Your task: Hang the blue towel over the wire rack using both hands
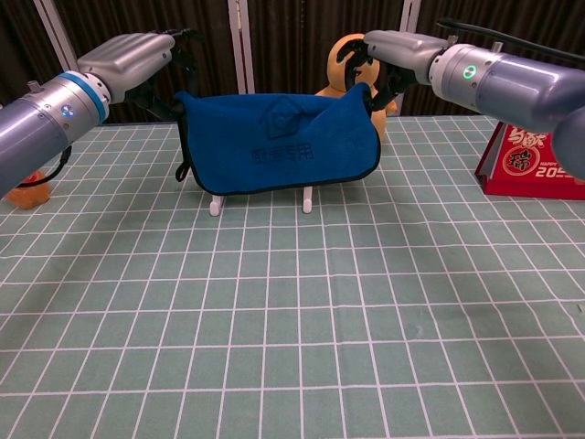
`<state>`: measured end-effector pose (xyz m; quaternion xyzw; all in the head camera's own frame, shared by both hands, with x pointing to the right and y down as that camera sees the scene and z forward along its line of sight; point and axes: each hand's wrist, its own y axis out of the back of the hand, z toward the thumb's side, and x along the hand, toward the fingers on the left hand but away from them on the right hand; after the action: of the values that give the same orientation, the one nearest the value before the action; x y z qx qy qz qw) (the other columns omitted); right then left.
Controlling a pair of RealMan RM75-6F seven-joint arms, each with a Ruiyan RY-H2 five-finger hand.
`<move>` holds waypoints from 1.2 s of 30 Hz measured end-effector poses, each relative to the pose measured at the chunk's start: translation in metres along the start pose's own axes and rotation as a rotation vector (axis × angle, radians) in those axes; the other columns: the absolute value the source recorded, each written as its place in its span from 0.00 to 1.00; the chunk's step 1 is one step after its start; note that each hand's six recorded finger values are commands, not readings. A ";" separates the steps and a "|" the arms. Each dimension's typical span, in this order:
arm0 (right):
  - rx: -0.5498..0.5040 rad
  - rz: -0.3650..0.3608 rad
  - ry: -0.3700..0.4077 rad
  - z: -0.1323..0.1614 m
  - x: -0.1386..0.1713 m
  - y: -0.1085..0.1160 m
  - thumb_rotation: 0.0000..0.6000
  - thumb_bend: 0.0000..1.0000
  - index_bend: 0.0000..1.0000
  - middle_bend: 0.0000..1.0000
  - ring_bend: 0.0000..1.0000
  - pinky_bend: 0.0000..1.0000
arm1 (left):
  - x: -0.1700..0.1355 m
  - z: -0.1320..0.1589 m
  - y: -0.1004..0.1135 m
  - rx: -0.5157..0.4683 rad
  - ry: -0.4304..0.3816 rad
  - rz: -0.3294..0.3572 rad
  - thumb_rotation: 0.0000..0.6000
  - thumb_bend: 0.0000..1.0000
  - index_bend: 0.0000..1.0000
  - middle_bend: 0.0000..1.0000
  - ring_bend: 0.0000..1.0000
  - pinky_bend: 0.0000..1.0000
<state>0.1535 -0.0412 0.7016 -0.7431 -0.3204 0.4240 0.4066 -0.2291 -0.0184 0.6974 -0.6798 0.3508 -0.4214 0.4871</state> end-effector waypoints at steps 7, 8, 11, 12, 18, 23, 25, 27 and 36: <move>0.017 0.010 0.009 0.000 0.000 -0.002 1.00 0.07 0.09 0.01 0.00 0.00 | 0.000 0.000 -0.005 0.016 0.003 -0.022 1.00 0.17 0.08 0.00 0.00 0.00; 0.016 0.015 0.009 0.000 0.001 -0.002 1.00 0.04 0.09 0.00 0.00 0.00 | 0.000 -0.002 -0.006 0.020 0.009 -0.028 1.00 0.12 0.03 0.00 0.00 0.00; 0.021 0.023 0.010 -0.001 0.001 -0.002 1.00 0.02 0.11 0.00 0.00 0.00 | 0.000 -0.006 -0.010 0.030 0.031 -0.045 1.00 0.04 0.00 0.00 0.00 0.00; 0.023 0.022 0.010 -0.001 0.001 -0.002 1.00 0.02 0.12 0.00 0.00 0.00 | 0.000 -0.007 -0.010 0.028 0.038 -0.049 1.00 0.04 0.00 0.00 0.00 0.00; 0.023 0.010 0.011 0.000 0.003 0.002 1.00 0.02 0.11 0.00 0.00 0.00 | -0.003 -0.010 -0.006 0.011 0.051 -0.039 1.00 0.04 0.00 0.00 0.00 0.00; 0.024 -0.002 0.015 -0.001 0.006 0.007 1.00 0.02 0.10 0.00 0.00 0.00 | -0.009 -0.020 -0.002 0.017 0.066 -0.036 1.00 0.04 0.00 0.00 0.00 0.00; 0.025 -0.013 0.020 -0.002 0.009 0.012 1.00 0.02 0.10 0.00 0.00 0.00 | -0.013 -0.027 0.000 0.028 0.076 -0.037 1.00 0.04 0.00 0.00 0.00 0.00; 0.026 -0.026 0.029 -0.003 0.014 0.017 1.00 0.02 0.09 0.00 0.00 0.00 | -0.018 -0.035 0.004 0.037 0.090 -0.038 1.00 0.04 0.00 0.00 0.00 0.00; 0.024 -0.103 0.058 -0.019 0.066 0.051 1.00 0.01 0.01 0.00 0.00 0.00 | -0.057 -0.066 0.038 0.018 0.122 0.012 1.00 0.03 0.00 0.00 0.00 0.00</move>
<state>0.2055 -0.0172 0.6389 -0.7328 -0.3410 0.3845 0.4459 -0.3147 -0.0024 0.6590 -0.6464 0.3802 -0.4621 0.4734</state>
